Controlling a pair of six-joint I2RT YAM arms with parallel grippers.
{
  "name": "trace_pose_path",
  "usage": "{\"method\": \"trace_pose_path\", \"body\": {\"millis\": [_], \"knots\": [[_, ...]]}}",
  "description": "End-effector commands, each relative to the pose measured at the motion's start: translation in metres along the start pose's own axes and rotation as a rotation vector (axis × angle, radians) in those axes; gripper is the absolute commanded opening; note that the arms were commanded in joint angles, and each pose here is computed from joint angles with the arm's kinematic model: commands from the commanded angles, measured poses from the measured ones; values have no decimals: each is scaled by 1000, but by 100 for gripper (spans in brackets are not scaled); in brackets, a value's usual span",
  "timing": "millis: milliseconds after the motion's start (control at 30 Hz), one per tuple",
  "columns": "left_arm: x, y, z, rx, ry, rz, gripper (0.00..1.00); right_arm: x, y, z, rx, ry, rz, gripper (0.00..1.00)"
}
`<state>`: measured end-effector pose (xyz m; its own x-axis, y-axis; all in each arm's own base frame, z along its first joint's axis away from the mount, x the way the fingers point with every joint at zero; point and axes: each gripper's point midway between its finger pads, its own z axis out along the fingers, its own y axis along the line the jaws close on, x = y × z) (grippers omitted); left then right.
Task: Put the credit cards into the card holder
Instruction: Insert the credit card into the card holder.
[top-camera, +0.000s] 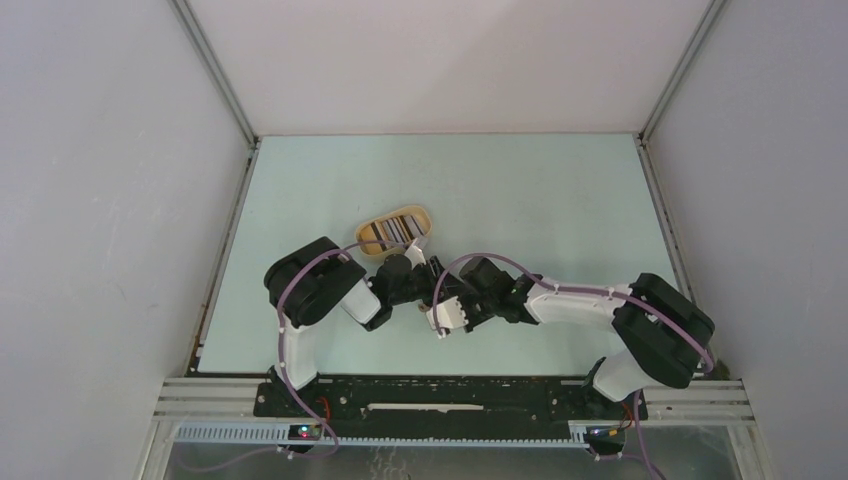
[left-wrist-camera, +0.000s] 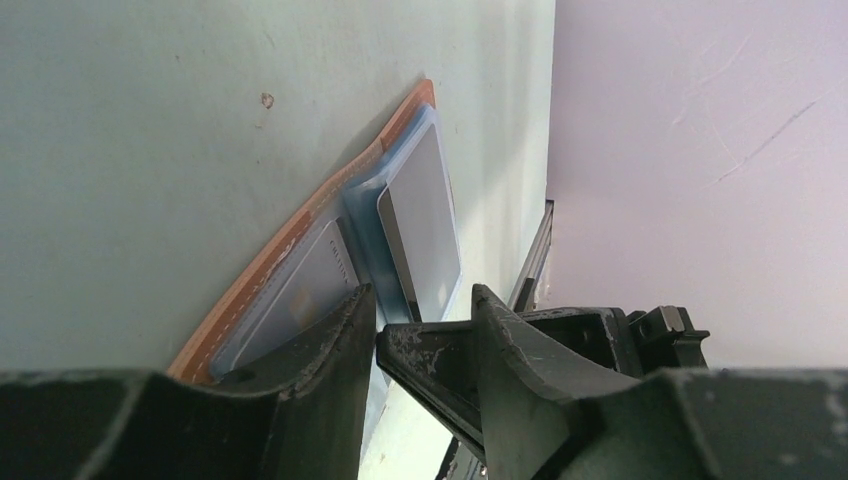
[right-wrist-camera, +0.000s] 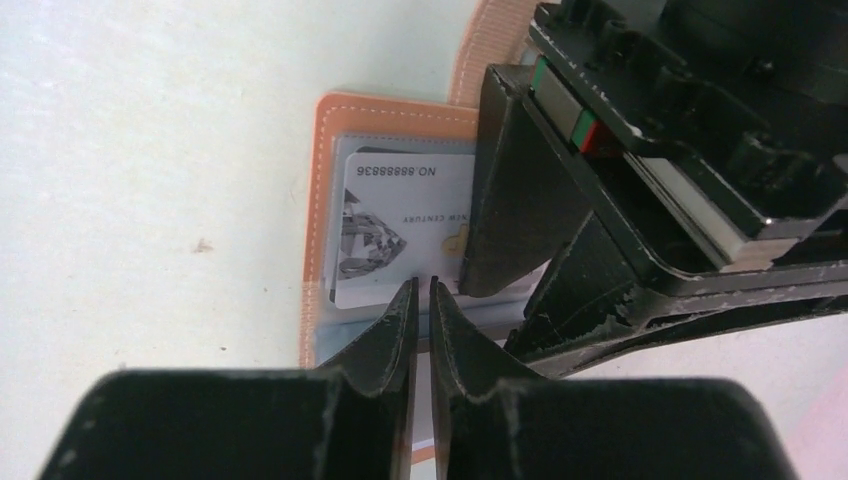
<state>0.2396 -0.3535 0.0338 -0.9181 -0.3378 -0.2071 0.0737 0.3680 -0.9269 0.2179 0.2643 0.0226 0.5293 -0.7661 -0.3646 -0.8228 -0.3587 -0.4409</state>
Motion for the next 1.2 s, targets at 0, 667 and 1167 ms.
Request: {"method": "trace_pose_path", "body": {"millis": [0, 667, 1167], "knots": [[-4, 4, 0, 1, -15, 27, 46, 4, -17, -2, 54, 32, 20, 15], [-7, -24, -6, 94, -24, 57, 46, -10, -13, -41, -11, -112, 92, 17], [-40, -74, -61, 105, -250, 437, 48, -46, -39, -147, 56, -325, 371, 40]]}}
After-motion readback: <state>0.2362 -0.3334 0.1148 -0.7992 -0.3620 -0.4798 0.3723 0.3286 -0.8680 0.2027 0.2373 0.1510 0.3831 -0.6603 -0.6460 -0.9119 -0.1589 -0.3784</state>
